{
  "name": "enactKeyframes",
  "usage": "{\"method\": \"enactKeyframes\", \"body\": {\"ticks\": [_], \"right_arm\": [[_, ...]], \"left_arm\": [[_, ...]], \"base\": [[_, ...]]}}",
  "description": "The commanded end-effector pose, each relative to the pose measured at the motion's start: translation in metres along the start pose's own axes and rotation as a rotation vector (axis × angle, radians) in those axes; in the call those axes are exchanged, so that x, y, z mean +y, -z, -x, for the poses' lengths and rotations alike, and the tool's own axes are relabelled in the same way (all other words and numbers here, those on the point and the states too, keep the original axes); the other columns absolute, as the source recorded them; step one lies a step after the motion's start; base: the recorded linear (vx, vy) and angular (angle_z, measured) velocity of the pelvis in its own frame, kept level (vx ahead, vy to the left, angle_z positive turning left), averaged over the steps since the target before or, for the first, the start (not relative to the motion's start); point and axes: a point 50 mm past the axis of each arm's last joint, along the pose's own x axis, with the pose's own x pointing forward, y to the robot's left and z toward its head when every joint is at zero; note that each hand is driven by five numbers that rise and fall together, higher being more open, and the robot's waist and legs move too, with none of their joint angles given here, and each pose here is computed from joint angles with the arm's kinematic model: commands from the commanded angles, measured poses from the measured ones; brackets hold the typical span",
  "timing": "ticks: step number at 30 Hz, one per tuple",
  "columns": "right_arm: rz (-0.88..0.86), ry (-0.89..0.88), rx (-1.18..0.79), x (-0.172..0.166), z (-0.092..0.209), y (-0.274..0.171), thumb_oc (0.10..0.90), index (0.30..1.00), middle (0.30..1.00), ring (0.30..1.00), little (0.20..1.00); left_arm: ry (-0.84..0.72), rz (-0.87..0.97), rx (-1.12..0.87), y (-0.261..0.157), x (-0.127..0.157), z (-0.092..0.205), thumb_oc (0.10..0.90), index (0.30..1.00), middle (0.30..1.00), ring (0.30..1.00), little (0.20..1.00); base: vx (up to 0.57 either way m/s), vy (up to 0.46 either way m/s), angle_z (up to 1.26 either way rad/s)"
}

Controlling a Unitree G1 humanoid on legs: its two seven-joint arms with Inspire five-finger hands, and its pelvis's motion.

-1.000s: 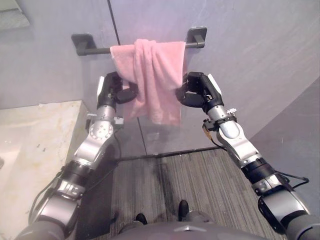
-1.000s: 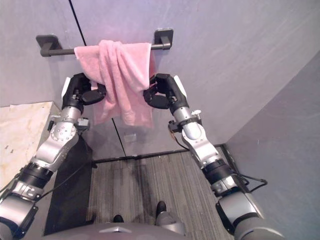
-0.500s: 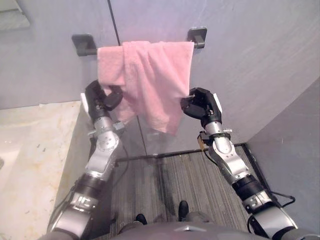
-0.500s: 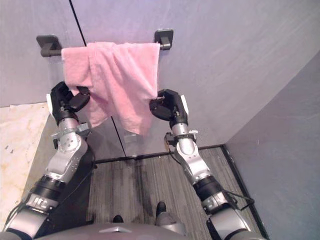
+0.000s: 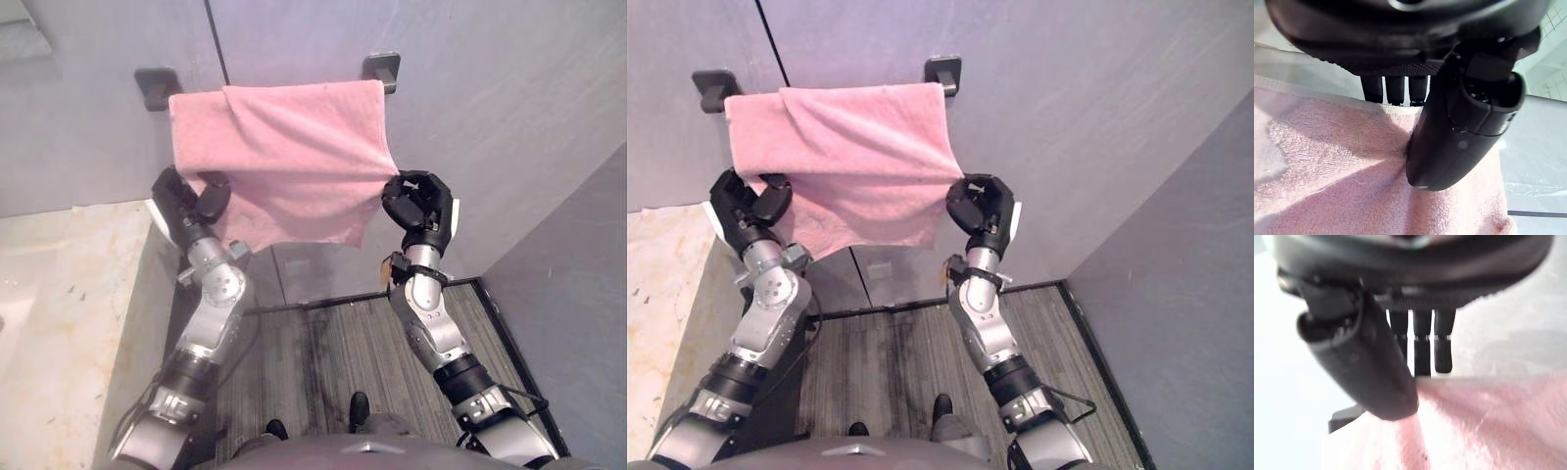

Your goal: Organize the bathroom.

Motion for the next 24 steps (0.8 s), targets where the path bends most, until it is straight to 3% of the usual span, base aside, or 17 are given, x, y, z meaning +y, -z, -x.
{"method": "enactKeyframes", "body": {"ticks": [1, 4, 6, 7, 8, 19, 24], "right_arm": [[-0.152, 0.043, -0.27, 0.006, -0.02, -0.053, 0.4, 0.3, 0.3, 0.3, 0.3], [-0.151, 0.026, -0.251, 0.007, -0.02, -0.051, 0.4, 0.3, 0.3, 0.3, 0.3], [-0.155, -0.001, -0.234, 0.009, -0.02, -0.049, 0.402, 0.302, 0.302, 0.302, 0.302], [-0.149, -0.015, -0.229, 0.009, -0.02, -0.049, 0.598, 0.596, 0.596, 0.596, 0.596], [-0.136, -0.038, -0.222, 0.009, -0.02, -0.047, 0.8, 0.9, 0.9, 0.9, 0.9], [0.042, -0.061, -0.239, -0.018, -0.005, -0.036, 0.8, 0.9, 0.9, 0.9, 0.9], [0.133, -0.07, -0.21, -0.039, 0.007, -0.025, 0.8, 0.9, 0.9, 0.9, 0.9]], "left_arm": [[-0.039, 0.092, -0.192, -0.032, -0.003, -0.013, 0.4, 0.3, 0.3, 0.3, 0.3], [-0.03, 0.095, -0.187, -0.031, -0.004, -0.012, 0.4, 0.3, 0.3, 0.3, 0.3], [-0.019, 0.084, -0.187, -0.031, -0.004, -0.011, 0.518, 0.476, 0.476, 0.476, 0.476], [-0.014, 0.077, -0.189, -0.031, -0.005, -0.011, 0.595, 0.592, 0.592, 0.592, 0.592], [-0.005, 0.067, -0.186, -0.03, -0.005, -0.011, 0.8, 0.9, 0.9, 0.9, 0.9], [0.069, -0.042, 0.002, -0.002, 0.015, -0.005, 0.8, 0.9, 0.9, 0.9, 0.9], [0.058, -0.172, 0.141, 0.024, 0.039, 0.006, 0.8, 0.9, 0.9, 0.9, 0.9]], "base": [[0.0, 0.0, 0.0], [0.0, 0.0, 0.0], [0.0, 0.0, 0.0], [0.0, 0.0, 0.0], [0.0, 0.0, 0.0], [-0.05, -0.022, -0.01], [-0.12, -0.069, -0.03]]}}
